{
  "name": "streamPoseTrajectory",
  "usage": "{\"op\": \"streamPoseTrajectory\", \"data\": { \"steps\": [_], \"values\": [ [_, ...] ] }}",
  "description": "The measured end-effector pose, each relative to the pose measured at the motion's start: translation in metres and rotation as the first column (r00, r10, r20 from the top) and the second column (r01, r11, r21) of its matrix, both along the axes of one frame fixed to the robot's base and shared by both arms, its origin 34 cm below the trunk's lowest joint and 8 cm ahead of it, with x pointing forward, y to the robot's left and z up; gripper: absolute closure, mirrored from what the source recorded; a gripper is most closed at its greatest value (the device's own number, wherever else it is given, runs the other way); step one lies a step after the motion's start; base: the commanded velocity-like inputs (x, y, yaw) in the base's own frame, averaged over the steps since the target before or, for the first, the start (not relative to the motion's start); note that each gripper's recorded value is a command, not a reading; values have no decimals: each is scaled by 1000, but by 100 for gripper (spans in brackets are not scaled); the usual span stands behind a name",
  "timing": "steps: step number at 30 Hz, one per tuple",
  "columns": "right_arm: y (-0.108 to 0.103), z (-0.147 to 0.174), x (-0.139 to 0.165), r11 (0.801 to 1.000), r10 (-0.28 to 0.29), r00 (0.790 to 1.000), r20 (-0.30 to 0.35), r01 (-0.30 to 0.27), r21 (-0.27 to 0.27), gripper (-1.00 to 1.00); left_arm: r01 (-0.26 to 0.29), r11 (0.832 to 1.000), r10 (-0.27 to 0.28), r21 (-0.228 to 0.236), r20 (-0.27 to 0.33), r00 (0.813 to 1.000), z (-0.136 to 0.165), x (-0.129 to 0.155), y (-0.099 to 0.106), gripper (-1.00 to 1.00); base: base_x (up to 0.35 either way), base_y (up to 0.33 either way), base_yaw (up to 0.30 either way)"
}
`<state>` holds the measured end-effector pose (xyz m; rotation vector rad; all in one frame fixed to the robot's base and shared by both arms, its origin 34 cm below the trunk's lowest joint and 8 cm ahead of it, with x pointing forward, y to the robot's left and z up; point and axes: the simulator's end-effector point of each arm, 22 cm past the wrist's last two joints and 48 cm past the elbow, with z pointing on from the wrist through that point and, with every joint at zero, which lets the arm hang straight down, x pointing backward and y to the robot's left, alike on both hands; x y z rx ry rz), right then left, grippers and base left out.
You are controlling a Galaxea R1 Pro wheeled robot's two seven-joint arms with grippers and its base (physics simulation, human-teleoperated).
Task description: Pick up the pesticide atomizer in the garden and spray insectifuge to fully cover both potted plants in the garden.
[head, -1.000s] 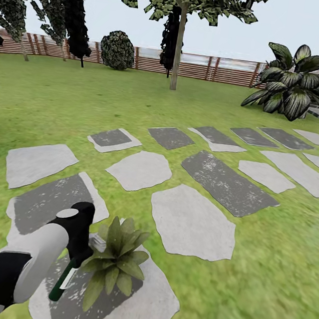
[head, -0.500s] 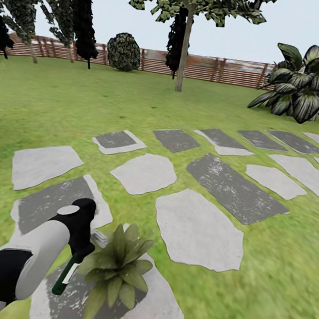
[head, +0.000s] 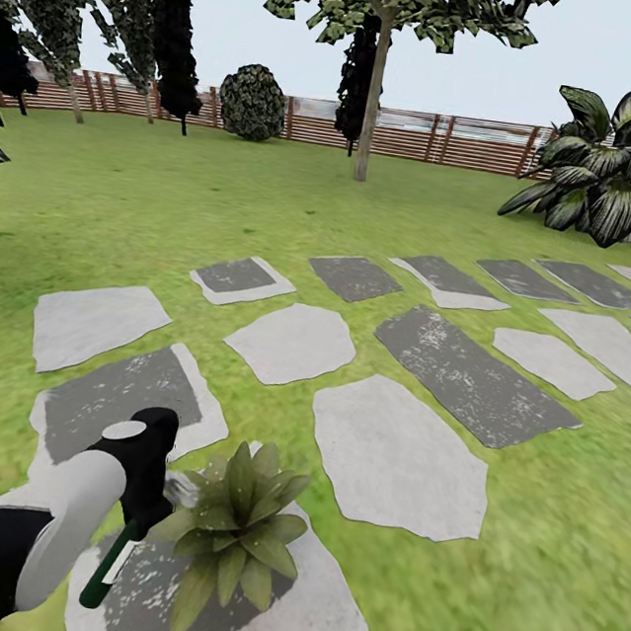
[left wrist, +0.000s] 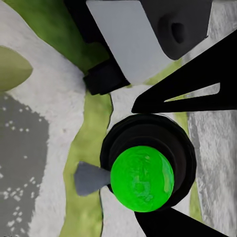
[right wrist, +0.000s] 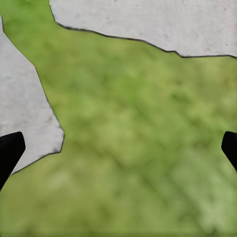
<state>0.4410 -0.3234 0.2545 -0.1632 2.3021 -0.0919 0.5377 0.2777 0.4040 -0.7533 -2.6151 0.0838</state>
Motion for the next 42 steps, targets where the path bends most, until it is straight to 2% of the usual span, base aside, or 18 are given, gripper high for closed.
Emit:
{"op": "streamPoseTrajectory", "data": {
  "steps": [3, 11, 18, 22, 31, 38, 42],
  "values": [
    [0, 0, 0, 1000, 0, 1000, 0, 0, 0, -100, -12, 1000, 12, 11, -4, 1000, -1, -3, 11, 100, 36, 2, 0],
    [0, 0, 0, 1000, 0, 1000, 1, 0, 0, -100, -11, 1000, 11, 16, 7, 1000, 1, 1, 12, 100, 137, 42, 0],
    [0, 0, 0, 1000, 0, 1000, 0, 0, 0, -100, -44, 998, 45, 52, -22, 999, -5, -15, 45, 100, 3, 1, 0],
    [0, 0, 0, 1000, 0, 1000, 0, 0, 0, -100, -43, 998, 46, 52, -48, 998, -15, -32, 45, 100, 0, 0, 0],
    [0, 0, 0, 1000, 0, 1000, 1, 0, 0, -100, -50, 998, 53, 41, -76, 996, -21, -45, 42, 100, 163, 36, 0],
    [0, 0, 0, 1000, 0, 1000, 0, 0, 0, -100, -52, 996, 61, 66, -137, 989, -41, -86, 55, 100, 23, 6, 0],
    [0, 0, 0, 1000, 0, 1000, -1, 0, 1, -100, -58, 996, 67, 67, -137, 988, -41, -88, 56, 100, -46, 0, 0]
  ]
}}
